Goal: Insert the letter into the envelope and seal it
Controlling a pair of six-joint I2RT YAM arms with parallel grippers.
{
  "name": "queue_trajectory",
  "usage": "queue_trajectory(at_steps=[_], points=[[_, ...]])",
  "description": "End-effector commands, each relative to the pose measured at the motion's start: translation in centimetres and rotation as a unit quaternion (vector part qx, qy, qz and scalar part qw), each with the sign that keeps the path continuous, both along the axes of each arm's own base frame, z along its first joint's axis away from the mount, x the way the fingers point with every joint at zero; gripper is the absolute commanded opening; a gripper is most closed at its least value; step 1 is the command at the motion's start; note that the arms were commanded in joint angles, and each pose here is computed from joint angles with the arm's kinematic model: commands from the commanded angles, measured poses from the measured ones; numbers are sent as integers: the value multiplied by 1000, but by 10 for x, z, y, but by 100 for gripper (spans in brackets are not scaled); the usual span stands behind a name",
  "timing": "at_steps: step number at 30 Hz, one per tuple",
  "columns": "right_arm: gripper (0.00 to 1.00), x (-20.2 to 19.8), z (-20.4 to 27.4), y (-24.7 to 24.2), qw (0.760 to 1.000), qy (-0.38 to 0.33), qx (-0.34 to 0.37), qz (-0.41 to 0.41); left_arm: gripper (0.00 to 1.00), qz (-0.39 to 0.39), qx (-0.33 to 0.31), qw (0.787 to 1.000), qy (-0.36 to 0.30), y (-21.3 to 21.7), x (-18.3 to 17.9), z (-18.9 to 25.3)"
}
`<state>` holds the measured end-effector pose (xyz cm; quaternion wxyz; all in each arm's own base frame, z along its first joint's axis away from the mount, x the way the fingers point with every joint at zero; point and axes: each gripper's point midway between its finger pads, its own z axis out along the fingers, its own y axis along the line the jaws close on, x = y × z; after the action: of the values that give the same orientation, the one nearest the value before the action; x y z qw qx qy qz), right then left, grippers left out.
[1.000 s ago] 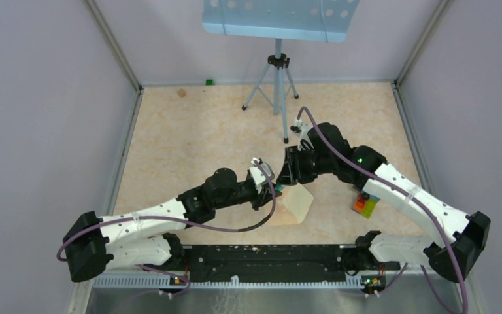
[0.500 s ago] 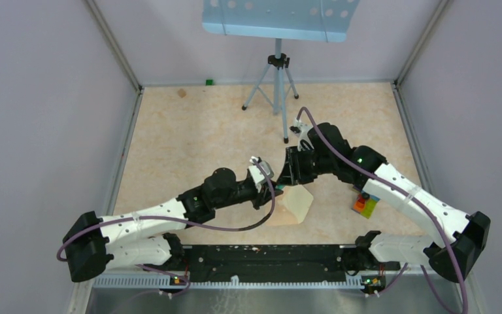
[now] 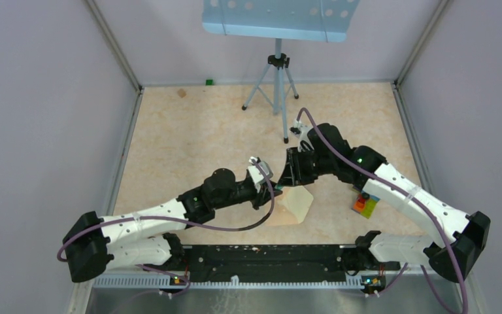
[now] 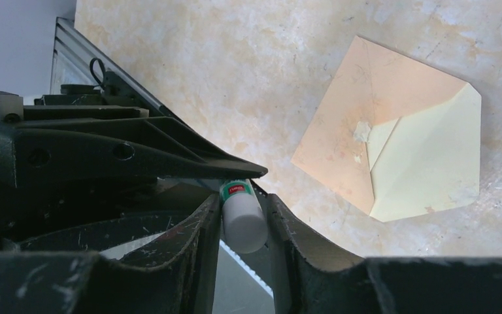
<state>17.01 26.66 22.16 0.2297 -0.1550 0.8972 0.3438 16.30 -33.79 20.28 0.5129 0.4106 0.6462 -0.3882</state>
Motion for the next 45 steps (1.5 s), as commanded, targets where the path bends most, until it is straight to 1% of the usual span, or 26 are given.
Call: queue_trajectory(at_steps=[1,8,16,22,26,33,34,36,38,42,45], points=[[32,-3,12,-1,1000,-12,6,3,0,5,-19,1000,-10,2,3,9],[32,-7,8,2,1000,-7,3,12,0,4,-25,1000,-12,3,4,12],[33,0,12,7,1000,-14,12,6,0,-6,-27,999,-19,3,1,14],[30,0,13,13,1000,-8,21,13,0,-11,-33,999,-20,3,-2,16],[25,0,12,15,1000,-6,23,13,0,-13,-36,999,-20,3,-3,17],[2,-2,12,17,999,1,26,20,0,-18,-52,998,-20,2,-5,22],[1,-2,12,18,999,2,26,21,1,-20,-55,998,-21,2,-6,24],[0,-3,13,19,999,4,29,25,13,-20,-60,998,-21,1,-6,25],[0,-5,13,20,999,7,29,30,20,-21,-66,997,-23,1,-6,28],[0,-6,13,19,999,7,25,35,31,-29,-70,997,-24,-1,-7,30],[0,-6,14,18,999,6,22,35,37,-31,-67,997,-24,-2,-6,29]])
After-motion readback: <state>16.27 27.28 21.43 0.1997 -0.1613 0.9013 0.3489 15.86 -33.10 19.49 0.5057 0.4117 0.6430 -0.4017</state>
